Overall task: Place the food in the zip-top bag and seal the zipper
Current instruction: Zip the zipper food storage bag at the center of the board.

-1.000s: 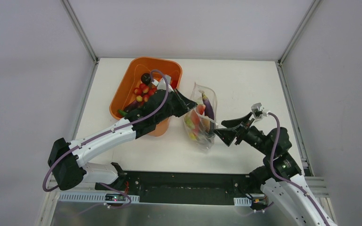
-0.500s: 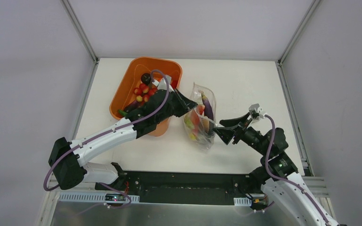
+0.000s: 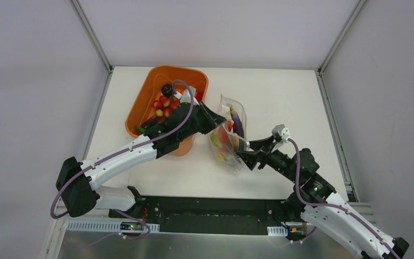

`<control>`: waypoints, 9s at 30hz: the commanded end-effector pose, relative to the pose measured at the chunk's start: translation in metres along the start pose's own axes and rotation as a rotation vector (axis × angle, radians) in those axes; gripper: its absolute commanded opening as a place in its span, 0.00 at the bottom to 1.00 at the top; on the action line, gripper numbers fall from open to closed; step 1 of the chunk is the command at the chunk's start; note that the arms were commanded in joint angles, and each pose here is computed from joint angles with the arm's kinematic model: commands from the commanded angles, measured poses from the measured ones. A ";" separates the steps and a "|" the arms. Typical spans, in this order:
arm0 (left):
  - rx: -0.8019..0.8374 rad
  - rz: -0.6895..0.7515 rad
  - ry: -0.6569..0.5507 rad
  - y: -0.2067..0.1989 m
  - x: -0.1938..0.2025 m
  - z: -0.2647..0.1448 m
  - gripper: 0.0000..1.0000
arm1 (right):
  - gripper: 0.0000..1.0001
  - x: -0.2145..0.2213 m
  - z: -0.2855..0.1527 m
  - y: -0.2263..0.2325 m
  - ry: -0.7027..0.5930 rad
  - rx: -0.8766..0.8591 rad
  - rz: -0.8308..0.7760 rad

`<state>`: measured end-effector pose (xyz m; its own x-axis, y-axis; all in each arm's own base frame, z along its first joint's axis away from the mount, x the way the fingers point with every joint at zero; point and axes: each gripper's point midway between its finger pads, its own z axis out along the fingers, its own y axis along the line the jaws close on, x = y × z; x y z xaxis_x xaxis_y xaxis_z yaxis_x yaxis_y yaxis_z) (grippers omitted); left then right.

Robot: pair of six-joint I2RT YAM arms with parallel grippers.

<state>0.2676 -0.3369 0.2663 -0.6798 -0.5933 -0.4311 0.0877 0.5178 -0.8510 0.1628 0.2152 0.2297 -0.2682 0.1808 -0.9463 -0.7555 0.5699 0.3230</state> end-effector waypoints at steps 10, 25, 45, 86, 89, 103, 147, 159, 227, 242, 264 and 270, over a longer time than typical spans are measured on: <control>0.074 -0.029 -0.035 -0.022 -0.012 -0.001 0.00 | 0.48 -0.028 0.010 -0.016 -0.196 0.088 -0.131; 0.078 -0.033 -0.043 -0.023 -0.014 -0.004 0.00 | 0.25 -0.021 0.007 -0.017 -0.194 0.090 -0.107; 0.088 -0.050 -0.054 -0.022 -0.016 -0.005 0.00 | 0.24 -0.008 0.009 -0.018 -0.180 0.074 -0.078; 0.142 0.007 -0.059 -0.033 -0.019 -0.015 0.27 | 0.00 -0.019 0.004 -0.003 -0.178 0.019 -0.073; 0.123 0.145 -0.063 -0.037 -0.027 -0.027 0.57 | 0.00 -0.030 0.001 0.003 -0.164 0.005 -0.098; 0.038 0.670 -0.119 -0.033 -0.071 -0.119 0.99 | 0.00 -0.072 0.000 0.049 0.016 -0.150 -0.196; 0.834 1.033 0.367 -0.116 0.040 -0.130 0.89 | 0.00 -0.039 -0.019 0.091 0.277 -0.550 -0.232; 0.890 1.016 0.493 -0.120 0.062 -0.137 0.72 | 0.00 -0.055 -0.029 0.104 0.197 -0.621 -0.313; 0.729 1.166 0.502 -0.101 0.095 -0.106 0.07 | 0.00 -0.055 -0.020 0.087 0.143 -0.507 -0.284; 0.637 1.262 0.585 -0.061 0.093 -0.117 0.00 | 0.00 -0.066 -0.019 0.079 0.069 -0.432 -0.285; 0.653 1.146 0.516 -0.100 0.086 -0.111 0.00 | 0.00 -0.058 -0.016 0.082 0.105 -0.467 -0.256; 0.643 1.147 0.566 -0.105 0.087 -0.110 0.00 | 0.46 -0.064 -0.015 0.074 0.080 -0.405 -0.270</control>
<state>0.1245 -0.3663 0.3157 -0.2106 0.4204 -0.8826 0.9768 0.1267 -0.1727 0.1118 0.2355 0.2835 -0.1496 -0.0721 -0.9861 -0.9684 0.2120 0.1314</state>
